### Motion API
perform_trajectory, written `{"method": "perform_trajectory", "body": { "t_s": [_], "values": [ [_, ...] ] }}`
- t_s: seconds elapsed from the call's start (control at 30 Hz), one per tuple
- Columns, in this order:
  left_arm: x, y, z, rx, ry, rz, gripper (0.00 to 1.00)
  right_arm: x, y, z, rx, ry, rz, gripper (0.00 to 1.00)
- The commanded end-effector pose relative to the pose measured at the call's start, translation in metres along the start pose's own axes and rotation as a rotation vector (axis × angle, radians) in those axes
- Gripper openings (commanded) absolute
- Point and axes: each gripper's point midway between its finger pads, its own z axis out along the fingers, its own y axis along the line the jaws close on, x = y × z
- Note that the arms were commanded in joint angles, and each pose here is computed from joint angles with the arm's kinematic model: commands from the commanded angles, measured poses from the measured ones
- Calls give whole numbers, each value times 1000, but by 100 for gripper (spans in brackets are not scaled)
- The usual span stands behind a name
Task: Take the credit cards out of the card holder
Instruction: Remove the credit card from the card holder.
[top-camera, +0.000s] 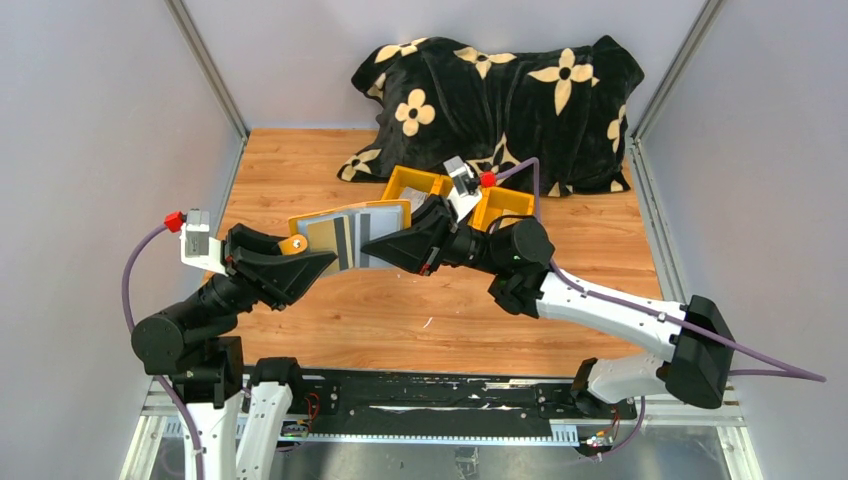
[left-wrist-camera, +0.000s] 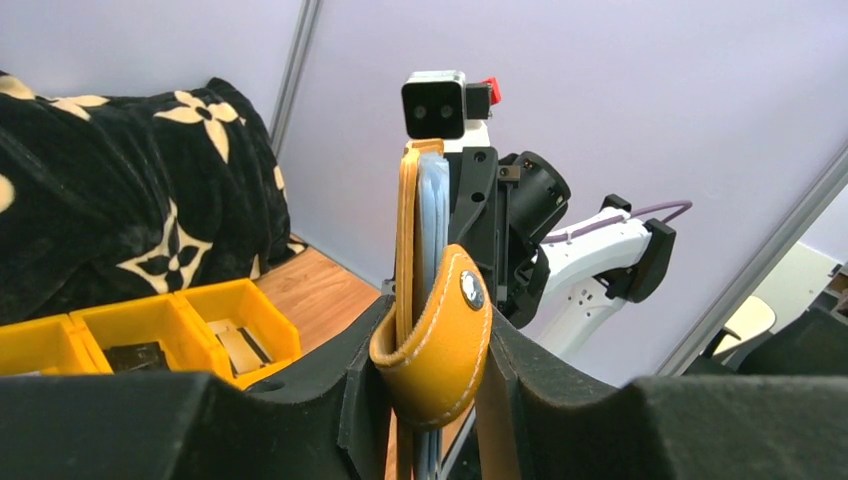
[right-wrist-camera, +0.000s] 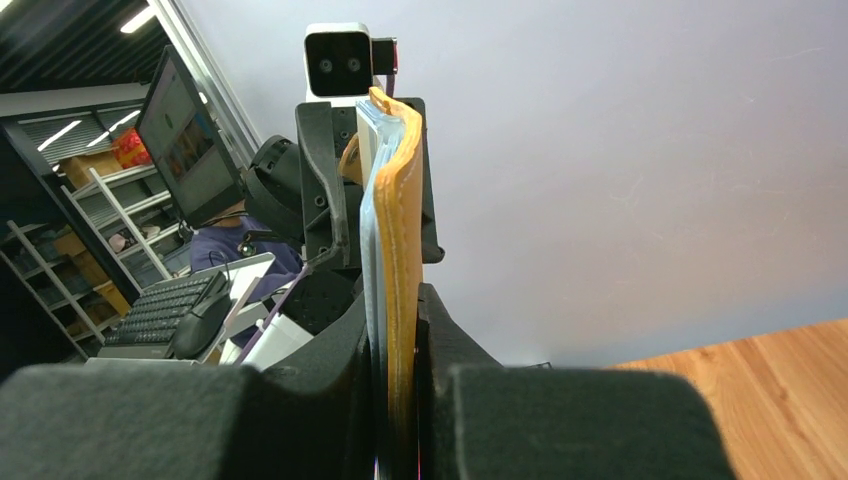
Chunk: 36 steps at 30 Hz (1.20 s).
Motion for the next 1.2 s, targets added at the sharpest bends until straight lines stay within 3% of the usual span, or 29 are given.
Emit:
{"method": "perform_trajectory", "body": {
  "t_s": [0.0, 0.07, 0.17, 0.23, 0.37, 0.5, 0.7, 1.03, 1.17],
  "values": [
    [-5, 2, 2, 1, -25, -3, 37, -15, 22, 6, -81, -72, 1, 0],
    [-5, 3, 2, -2, -29, -4, 32, -14, 21, 5, -79, -76, 8, 0],
    [-8, 10, 3, -37, -44, 12, 15, -11, 18, 2, -66, -78, 16, 0],
    [-8, 14, 2, -58, -45, 20, 6, -10, 14, 0, -47, -75, 25, 11],
    [-2, 22, 1, -87, -18, 40, 0, -8, 2, -8, 10, -52, 57, 42],
    [10, 42, -3, -167, 56, 81, 0, -18, -25, -27, 157, -54, 77, 53],
    [26, 71, -14, -290, 205, 192, 0, -39, -37, -46, 338, -24, -28, 56],
    [40, 75, -21, -287, 272, 207, 0, -7, 2, -6, 55, 139, 95, 53],
    [40, 69, -18, -260, 271, 185, 0, 15, 0, 3, 24, 208, 147, 53]
  ]
}}
